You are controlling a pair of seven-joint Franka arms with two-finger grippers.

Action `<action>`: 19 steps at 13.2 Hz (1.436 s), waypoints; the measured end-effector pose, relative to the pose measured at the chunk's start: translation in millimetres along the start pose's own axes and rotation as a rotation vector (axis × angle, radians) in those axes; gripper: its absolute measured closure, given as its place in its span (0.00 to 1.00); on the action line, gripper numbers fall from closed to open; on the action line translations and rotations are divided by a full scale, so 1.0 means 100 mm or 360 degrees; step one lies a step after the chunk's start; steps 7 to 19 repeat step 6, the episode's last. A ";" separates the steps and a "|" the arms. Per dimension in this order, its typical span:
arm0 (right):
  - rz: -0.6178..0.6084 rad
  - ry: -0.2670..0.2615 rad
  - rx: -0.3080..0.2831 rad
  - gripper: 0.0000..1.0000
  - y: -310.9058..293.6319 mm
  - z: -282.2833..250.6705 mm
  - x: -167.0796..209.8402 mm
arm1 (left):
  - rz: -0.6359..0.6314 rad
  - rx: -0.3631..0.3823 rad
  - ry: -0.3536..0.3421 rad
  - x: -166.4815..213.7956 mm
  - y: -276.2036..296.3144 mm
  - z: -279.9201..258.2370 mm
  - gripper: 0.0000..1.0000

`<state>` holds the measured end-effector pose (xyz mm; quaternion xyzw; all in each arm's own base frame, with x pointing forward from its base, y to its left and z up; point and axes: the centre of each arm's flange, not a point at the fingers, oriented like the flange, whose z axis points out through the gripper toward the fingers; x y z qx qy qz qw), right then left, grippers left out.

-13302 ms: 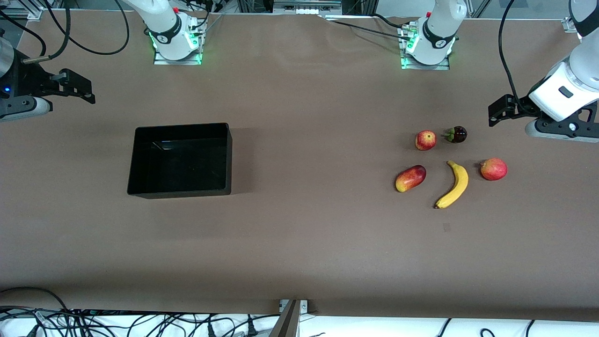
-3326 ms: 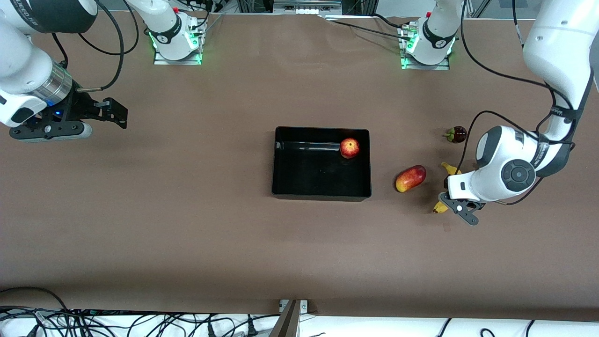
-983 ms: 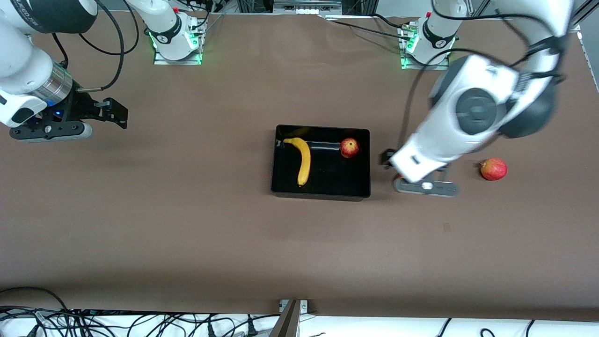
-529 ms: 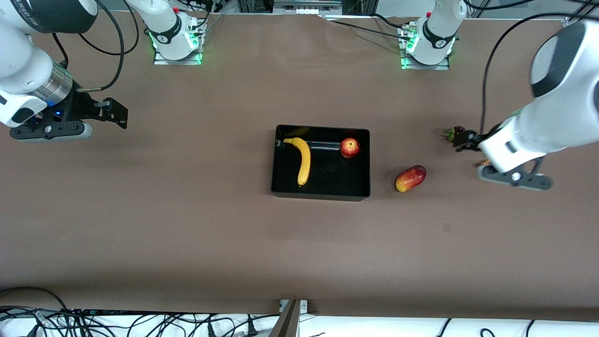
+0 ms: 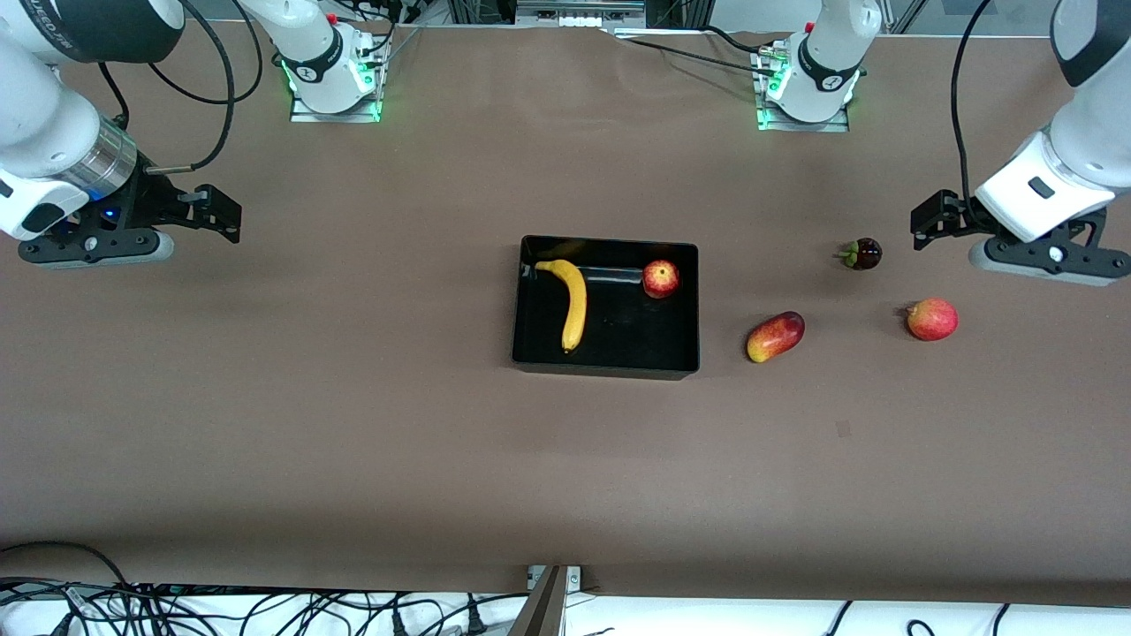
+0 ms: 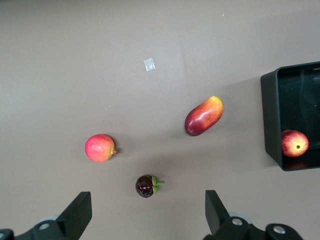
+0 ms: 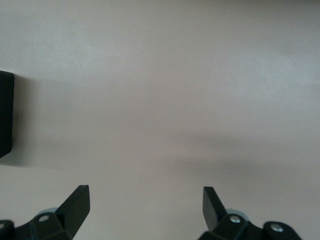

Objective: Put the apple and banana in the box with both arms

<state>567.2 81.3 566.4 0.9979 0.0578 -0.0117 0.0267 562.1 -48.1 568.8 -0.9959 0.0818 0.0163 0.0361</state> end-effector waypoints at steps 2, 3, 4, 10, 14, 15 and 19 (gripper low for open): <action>0.0000 0.0000 0.0000 0.00 0.00 0.00 0.00 | -0.0048 -0.0001 -0.0021 -0.04 -0.04 0.07 0.00; 0.0000 0.0000 0.0000 0.00 0.00 0.00 0.00 | -0.0093 -0.0001 -0.0027 -0.04 -0.06 0.09 0.00; 0.0000 0.0000 0.0000 0.00 0.00 0.00 0.00 | -0.0125 -0.0001 -0.0035 -0.04 -0.05 0.10 0.00; 0.0000 0.0000 0.0000 0.00 0.00 0.00 0.00 | -0.0146 -0.0001 -0.0058 -0.06 -0.03 0.11 0.00; 0.0000 0.0000 0.0000 0.00 0.00 0.00 0.00 | -0.0146 -0.0001 -0.0058 -0.06 -0.03 0.11 0.00; 0.0000 0.0000 0.0000 0.00 0.00 0.00 0.00 | -0.0146 -0.0001 -0.0058 -0.06 -0.03 0.11 0.00; 0.0000 0.0000 0.0000 0.00 0.00 0.00 0.00 | -0.0146 -0.0001 -0.0058 -0.06 -0.03 0.11 0.00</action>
